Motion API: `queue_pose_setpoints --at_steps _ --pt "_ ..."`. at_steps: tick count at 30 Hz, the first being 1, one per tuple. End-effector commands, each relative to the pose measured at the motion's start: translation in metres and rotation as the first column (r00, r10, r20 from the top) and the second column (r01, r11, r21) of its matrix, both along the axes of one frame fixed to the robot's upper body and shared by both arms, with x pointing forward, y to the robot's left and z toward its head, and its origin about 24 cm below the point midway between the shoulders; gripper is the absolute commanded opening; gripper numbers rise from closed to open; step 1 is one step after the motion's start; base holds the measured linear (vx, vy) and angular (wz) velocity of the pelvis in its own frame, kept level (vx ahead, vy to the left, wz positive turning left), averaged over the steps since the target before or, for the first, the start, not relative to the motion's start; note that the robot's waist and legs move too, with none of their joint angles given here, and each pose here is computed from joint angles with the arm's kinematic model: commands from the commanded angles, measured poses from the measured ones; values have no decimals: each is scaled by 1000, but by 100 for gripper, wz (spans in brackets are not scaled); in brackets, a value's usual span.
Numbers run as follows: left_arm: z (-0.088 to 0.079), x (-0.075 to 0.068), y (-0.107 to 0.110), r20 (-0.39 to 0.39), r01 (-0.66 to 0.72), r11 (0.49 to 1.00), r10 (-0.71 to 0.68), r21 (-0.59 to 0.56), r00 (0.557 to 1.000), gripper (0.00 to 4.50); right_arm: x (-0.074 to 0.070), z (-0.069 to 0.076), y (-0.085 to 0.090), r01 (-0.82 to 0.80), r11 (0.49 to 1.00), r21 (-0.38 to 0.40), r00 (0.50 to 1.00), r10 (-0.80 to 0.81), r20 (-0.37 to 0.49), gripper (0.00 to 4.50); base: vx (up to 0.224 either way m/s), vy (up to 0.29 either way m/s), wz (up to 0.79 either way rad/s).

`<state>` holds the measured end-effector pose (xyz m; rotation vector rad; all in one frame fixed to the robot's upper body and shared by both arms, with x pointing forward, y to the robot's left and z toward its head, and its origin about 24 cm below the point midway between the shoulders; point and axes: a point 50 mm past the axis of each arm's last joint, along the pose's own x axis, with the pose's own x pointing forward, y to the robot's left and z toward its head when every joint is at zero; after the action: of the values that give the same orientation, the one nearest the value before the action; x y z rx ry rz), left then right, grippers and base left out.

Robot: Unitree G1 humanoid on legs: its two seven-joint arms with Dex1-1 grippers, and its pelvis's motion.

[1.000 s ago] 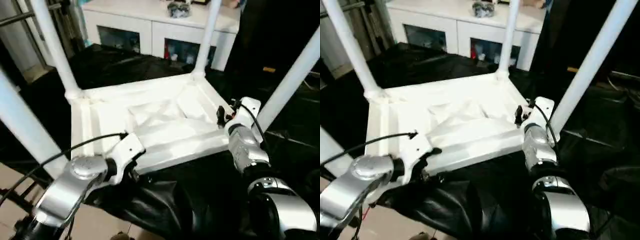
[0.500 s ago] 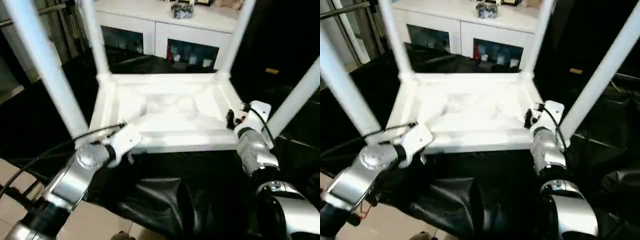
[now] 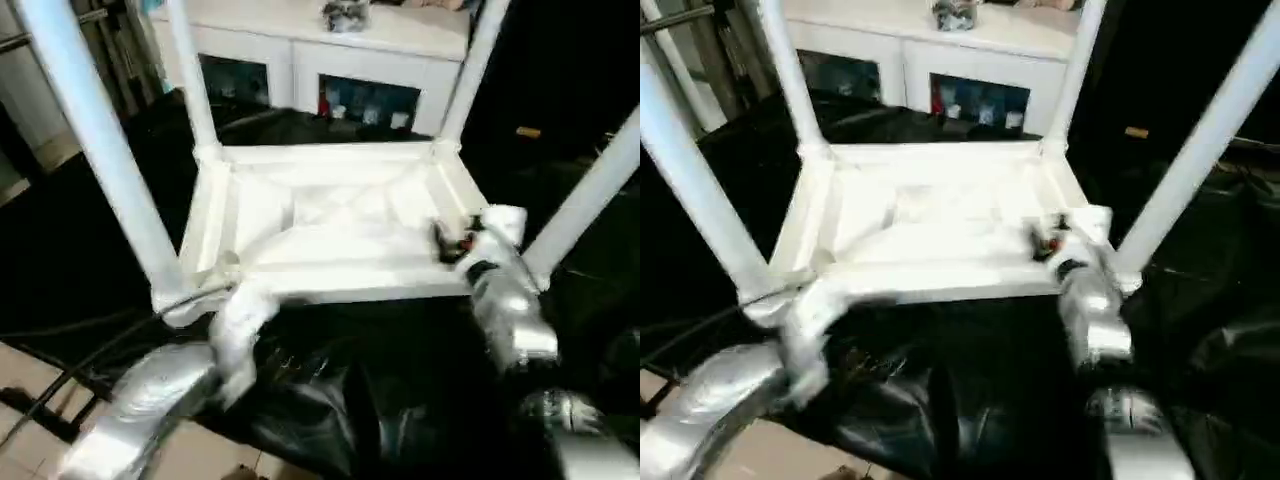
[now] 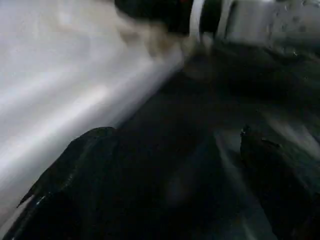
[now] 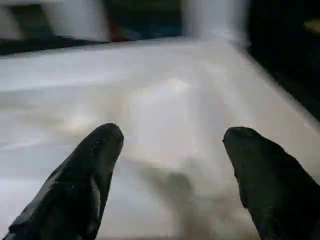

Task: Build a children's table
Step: Rotate table base

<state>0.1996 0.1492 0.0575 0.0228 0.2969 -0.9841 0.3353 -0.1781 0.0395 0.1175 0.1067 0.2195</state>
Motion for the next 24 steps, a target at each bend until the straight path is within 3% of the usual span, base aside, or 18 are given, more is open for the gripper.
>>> queue_pose_setpoints --at_steps 1,2,6,11,12,14,17,19,21,24 --pt "8 -4 19 1 -38 999 38 -4 999 444 -6 12 9 -130 991 24 990 129 49 369 0 0 0" --pt "11 -11 42 2 -95 995 95 -8 995 444 -22 16 10 -238 970 43 970 234 70 369 0 0 0" --pt "18 -18 71 15 -160 987 160 -10 987 444 -43 19 9 -353 935 46 934 349 80 369 0 0 0" --pt "28 -35 123 -24 -287 958 286 -16 958 444 -72 14 -13 -423 906 3 906 423 6 369 0 0 0" --pt "31 -39 144 -17 -348 937 348 -13 937 444 -80 12 -24 -412 911 -24 911 412 -30 369 0 0 0" --pt "34 -39 153 3 -386 922 386 -17 922 444 -84 13 -30 -395 918 -32 918 393 -46 369 0 0 0" --pt "41 -29 164 76 -440 897 443 -55 893 444 -85 10 -46 -318 947 -44 946 314 -80 369 0 0 0" --pt "43 -21 161 106 -443 894 448 -71 888 450 -84 7 -53 -273 961 -53 957 265 -118 402 0 0 0" --pt "40 2 156 161 -500 860 510 -97 845 450 -82 0 -59 -199 977 -82 966 182 -182 402 0 0 0" --pt "38 10 154 165 -514 852 523 -101 836 450 -81 -1 -59 -177 979 -97 968 156 -196 444 0 0 0"
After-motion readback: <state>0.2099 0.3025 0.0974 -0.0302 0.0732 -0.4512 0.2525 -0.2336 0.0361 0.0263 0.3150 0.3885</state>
